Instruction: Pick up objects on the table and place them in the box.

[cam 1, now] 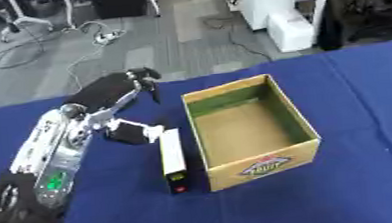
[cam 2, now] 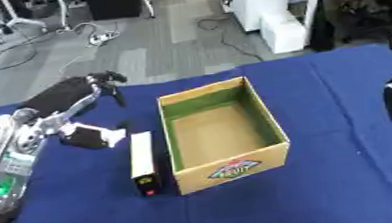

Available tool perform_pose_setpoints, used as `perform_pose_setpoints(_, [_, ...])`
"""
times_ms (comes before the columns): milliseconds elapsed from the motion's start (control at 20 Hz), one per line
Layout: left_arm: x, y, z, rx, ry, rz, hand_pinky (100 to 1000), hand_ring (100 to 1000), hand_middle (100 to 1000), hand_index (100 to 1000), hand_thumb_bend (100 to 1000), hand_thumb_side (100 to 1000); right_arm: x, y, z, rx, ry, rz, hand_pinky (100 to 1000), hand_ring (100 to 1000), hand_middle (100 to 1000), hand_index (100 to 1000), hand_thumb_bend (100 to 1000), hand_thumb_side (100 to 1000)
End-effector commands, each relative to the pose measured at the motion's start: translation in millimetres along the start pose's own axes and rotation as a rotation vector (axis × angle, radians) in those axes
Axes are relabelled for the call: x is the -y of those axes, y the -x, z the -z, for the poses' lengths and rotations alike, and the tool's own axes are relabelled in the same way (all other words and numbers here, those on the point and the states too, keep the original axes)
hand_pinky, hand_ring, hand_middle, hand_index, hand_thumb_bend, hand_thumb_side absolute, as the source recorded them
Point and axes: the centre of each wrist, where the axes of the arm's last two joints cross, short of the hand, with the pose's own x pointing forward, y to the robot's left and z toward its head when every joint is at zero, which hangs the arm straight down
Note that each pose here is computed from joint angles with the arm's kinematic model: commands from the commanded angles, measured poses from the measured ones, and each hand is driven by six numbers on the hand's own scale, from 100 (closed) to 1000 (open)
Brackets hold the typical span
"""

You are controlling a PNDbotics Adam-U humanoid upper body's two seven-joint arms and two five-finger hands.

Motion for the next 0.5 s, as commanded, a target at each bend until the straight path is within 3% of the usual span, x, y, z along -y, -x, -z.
perform_pose_setpoints(50, [-15.7, 4.7, -2.1, 0.009, 0.002, 0.085, 940, 825, 885, 674, 100, 330, 3.0, -6.4, 5.0, 0.005, -0.048, -0.010, 186, 331, 385, 473, 100, 1000])
perform_pose_setpoints(300, [-20.8, 10.3, -2.2, 0.017, 0.056, 0.153, 993, 875, 896, 682, 100, 310, 3.6, -7.0, 5.3, 0.004, -0.050, -0.004, 186, 331, 385, 473, 100, 1000])
perform_pose_setpoints(350, [-21.2, 12.2, -2.0, 0.017, 0.085, 0.172, 1000, 930, 920, 706, 234, 356, 3.7, -7.1, 5.4, 0.004, -0.050, -0.004, 186, 331, 385, 473, 100, 1000])
perform_pose_setpoints(400, [-22.0, 14.2, -1.6, 0.017, 0.122, 0.192, 1000, 949, 926, 710, 284, 370, 3.8, -7.2, 5.4, 0.003, -0.051, -0.003, 187, 331, 385, 473, 100, 1000])
perform_pose_setpoints(450, [-23.7, 14.8, -1.6, 0.019, 0.135, 0.199, 1000, 934, 923, 709, 254, 364, 3.8, -7.2, 5.3, 0.003, -0.051, -0.003, 187, 331, 385, 473, 100, 1000])
perform_pose_setpoints(500, [-24.8, 16.4, -1.7, 0.021, 0.167, 0.220, 1000, 975, 928, 712, 333, 382, 3.9, -7.3, 5.3, 0.002, -0.052, -0.003, 187, 331, 385, 473, 100, 1000])
